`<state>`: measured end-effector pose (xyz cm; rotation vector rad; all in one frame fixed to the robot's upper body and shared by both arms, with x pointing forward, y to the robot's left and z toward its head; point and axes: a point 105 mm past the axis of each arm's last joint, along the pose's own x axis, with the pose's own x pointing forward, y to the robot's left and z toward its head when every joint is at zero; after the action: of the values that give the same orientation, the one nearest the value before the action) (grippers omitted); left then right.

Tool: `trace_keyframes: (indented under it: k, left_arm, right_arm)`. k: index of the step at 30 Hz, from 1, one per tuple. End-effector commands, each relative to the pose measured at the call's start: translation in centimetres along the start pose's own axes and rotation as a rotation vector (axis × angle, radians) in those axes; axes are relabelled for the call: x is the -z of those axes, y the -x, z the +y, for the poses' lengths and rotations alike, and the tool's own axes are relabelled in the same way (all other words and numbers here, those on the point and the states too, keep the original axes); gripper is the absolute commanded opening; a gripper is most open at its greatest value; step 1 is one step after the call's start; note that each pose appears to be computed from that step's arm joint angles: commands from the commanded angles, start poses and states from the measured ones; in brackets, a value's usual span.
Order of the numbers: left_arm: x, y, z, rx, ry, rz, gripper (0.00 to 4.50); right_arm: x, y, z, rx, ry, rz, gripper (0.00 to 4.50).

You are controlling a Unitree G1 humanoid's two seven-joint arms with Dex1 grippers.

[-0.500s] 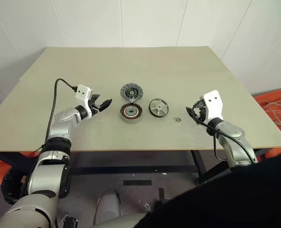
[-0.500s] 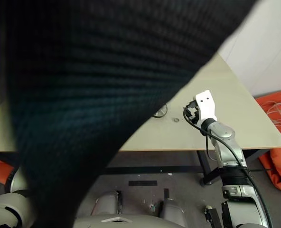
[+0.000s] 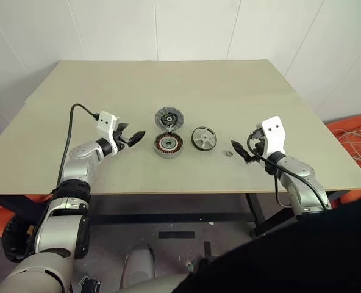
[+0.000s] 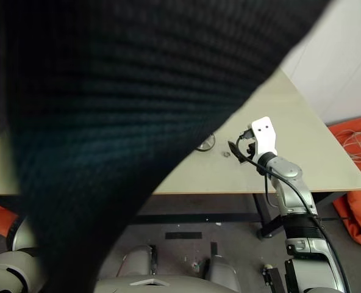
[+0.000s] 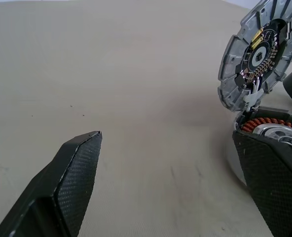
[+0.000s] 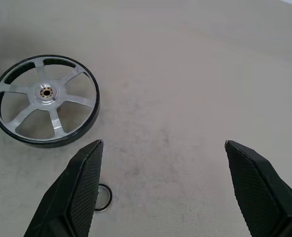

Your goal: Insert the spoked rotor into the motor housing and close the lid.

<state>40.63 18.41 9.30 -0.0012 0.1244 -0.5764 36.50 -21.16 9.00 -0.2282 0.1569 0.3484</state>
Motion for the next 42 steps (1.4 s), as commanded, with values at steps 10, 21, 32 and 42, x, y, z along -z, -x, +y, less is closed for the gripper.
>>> trace_keyframes:
  k: [10, 21, 32, 42]
  left_arm:
    - [-1.6, -0.3, -1.3, 0.044, -0.063, -0.081, 4.50]
    - [-1.6, 0.0, -0.6, 0.010, -0.090, -0.071, 4.50]
    - [-1.5, 0.2, -0.2, -0.005, -0.106, -0.067, 4.50]
    - [-1.6, 0.0, -0.2, -0.008, -0.115, -0.065, 4.50]
  right_arm:
    - [1.0, -0.4, 1.9, -0.061, -0.014, 0.070, 4.45]
    - [1.3, -1.6, 3.7, -0.096, -0.032, 0.092, 4.45]
    - [3.3, -0.8, 3.1, -0.063, -0.039, 0.155, 4.45]
    - [3.7, 0.0, 2.8, -0.060, -0.051, 0.157, 3.18]
